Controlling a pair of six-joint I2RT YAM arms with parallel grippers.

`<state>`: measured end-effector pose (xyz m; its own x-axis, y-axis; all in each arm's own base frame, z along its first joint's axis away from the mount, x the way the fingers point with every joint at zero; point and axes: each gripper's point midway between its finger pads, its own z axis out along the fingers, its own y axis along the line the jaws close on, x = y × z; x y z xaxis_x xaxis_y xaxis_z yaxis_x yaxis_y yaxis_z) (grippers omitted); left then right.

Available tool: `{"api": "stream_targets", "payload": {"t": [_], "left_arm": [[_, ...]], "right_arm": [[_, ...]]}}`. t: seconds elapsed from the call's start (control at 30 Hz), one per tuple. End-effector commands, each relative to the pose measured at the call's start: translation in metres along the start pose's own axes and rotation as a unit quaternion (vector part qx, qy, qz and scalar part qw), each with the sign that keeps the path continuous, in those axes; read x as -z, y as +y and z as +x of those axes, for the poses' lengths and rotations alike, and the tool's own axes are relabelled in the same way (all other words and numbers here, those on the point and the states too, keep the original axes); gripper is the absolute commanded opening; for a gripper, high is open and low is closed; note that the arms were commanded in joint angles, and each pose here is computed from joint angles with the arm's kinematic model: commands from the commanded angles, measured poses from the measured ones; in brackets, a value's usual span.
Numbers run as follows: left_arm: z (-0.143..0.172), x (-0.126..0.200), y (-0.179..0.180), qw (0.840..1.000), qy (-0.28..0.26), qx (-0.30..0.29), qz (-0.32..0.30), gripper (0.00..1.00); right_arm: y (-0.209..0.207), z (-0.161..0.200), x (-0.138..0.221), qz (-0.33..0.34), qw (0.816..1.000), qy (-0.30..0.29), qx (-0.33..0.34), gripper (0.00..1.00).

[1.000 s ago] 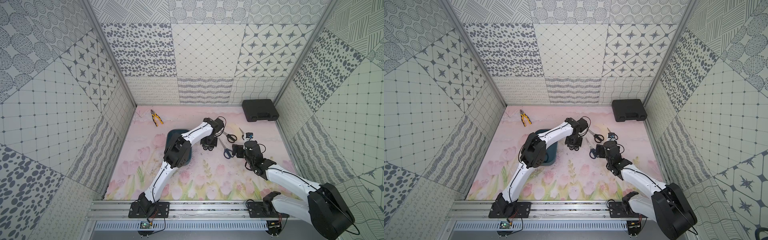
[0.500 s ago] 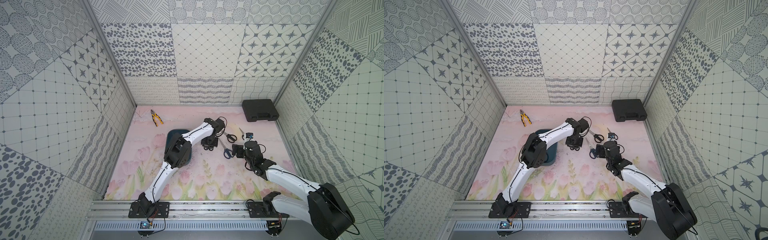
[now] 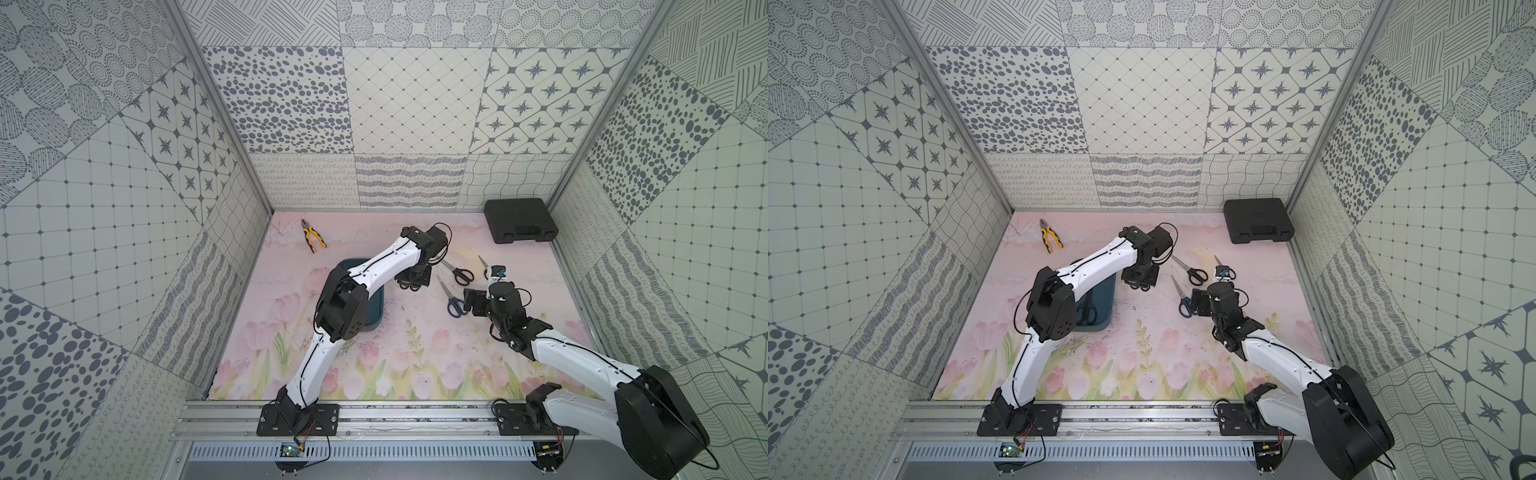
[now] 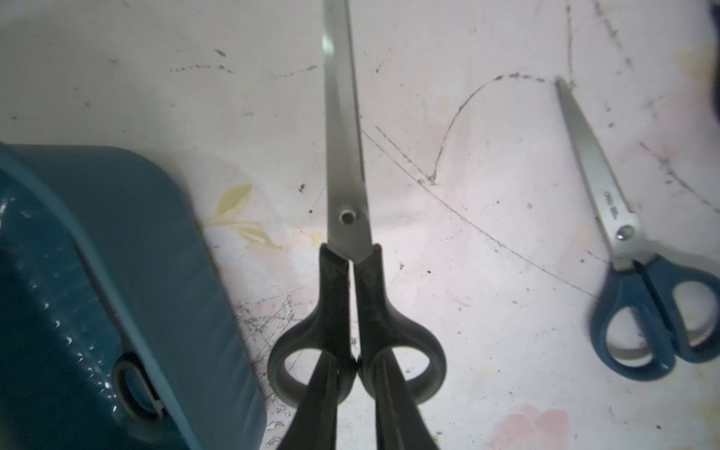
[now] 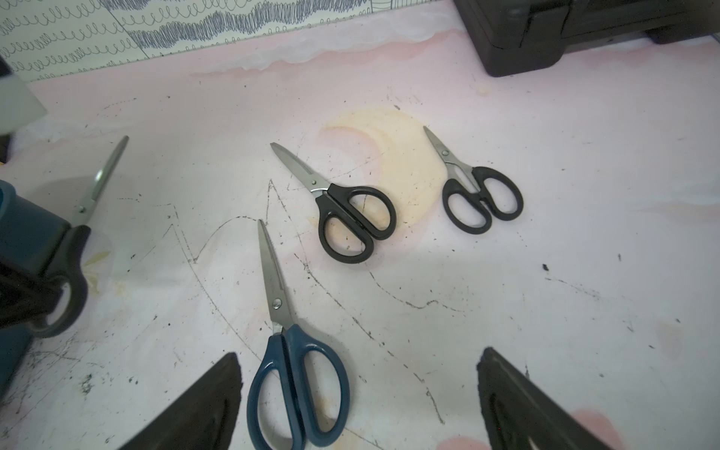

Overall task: Put the scissors into the storage box
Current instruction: Place the scissors in the storage box, then pick up the scissors from the center of the board, then move the storage box to the center of the board.

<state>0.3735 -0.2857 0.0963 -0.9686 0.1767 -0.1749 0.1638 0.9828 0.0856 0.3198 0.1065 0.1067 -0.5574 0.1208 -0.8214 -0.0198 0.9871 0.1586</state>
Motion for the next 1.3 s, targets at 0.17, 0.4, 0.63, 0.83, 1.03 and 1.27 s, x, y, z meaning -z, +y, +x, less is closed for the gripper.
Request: {"api": "stream_targets", "payload": {"t": [0.17,0.4,0.63,0.83,1.03,1.27], "left_arm": [[0.037,0.053,0.083,0.998,-0.003,0.015,-0.062,0.0],[0.09,0.037,0.16,0.994,0.032,0.094,-0.039,0.0],[0.105,-0.011,0.169,0.993,0.07,0.092,-0.009,0.0],[0.097,-0.036,0.165,0.992,0.083,0.091,-0.011,0.0],[0.093,-0.053,0.161,0.992,0.091,0.088,-0.01,0.0],[0.082,-0.031,0.165,0.992,0.069,0.105,-0.013,0.37]], "right_arm": [[0.033,-0.01,-0.003,-0.078,0.997,0.0,0.027,0.96],[0.075,-0.002,0.009,-0.17,0.982,0.008,0.087,0.94],[0.096,0.004,0.007,-0.182,0.976,0.018,0.119,0.94],[0.103,-0.002,0.007,-0.181,0.976,0.016,0.122,0.94],[0.099,-0.001,0.005,-0.169,0.978,0.016,0.12,0.94],[0.088,0.001,-0.004,-0.138,0.985,0.027,0.098,0.94]]}}
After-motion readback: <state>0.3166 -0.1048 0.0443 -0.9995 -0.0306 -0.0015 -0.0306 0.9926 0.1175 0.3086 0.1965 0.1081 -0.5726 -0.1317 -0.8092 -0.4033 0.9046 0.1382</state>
